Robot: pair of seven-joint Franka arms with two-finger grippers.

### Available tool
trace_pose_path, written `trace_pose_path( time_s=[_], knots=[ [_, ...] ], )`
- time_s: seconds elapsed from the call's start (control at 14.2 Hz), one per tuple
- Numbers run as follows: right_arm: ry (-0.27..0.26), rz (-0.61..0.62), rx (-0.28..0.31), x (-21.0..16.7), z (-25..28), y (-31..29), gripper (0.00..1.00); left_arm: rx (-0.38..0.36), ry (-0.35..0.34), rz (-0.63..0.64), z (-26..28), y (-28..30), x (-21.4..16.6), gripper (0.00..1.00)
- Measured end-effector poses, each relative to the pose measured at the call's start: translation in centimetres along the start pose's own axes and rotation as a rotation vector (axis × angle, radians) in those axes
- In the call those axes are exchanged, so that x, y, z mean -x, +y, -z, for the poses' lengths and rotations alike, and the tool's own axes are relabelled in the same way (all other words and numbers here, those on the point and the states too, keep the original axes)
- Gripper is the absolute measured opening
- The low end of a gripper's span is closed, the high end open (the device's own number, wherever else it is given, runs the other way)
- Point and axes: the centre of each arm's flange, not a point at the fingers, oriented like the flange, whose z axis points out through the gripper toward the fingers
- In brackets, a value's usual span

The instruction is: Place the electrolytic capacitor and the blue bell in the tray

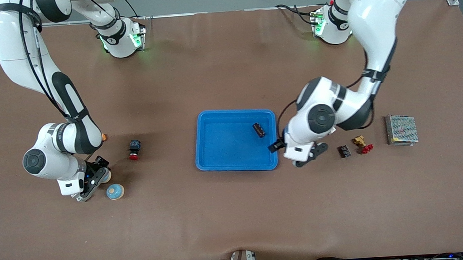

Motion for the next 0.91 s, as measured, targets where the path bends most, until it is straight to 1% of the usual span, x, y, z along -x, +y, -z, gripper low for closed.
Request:
trace_pose_path(
  time_s=[0.14,0.35,0.56,0.7,0.77,0.91],
  knots=[
    [0.007,-0.055,-0.057,-1.1,3.1,0.6,0.67,-0.015,0.000,-0.001,0.4,-2.8,-3.2,1.00],
    [-0.003,-0.189,-0.090,-2.6,8.8,0.8,0.67,-0.080,0.019,-0.003,-1.0,-6.0,-5.7,1.00],
    [-0.006,-0.328,-0.096,-4.9,14.0,-0.8,0.67,-0.115,0.008,0.008,-2.9,-7.6,-6.8,1.00],
    [-0.011,-0.407,-0.093,-7.1,16.0,-2.9,0.67,-0.158,0.033,0.008,-3.7,-9.4,-8.4,1.00],
    [-0.009,-0.450,-0.088,-8.2,16.7,-4.0,0.67,-0.182,0.048,0.011,-4.0,-10.7,-9.4,0.98],
    [-0.015,-0.530,-0.084,-10.2,17.8,-6.4,0.67,-0.200,0.055,0.007,-4.4,-13.1,-11.3,0.96]
  ],
)
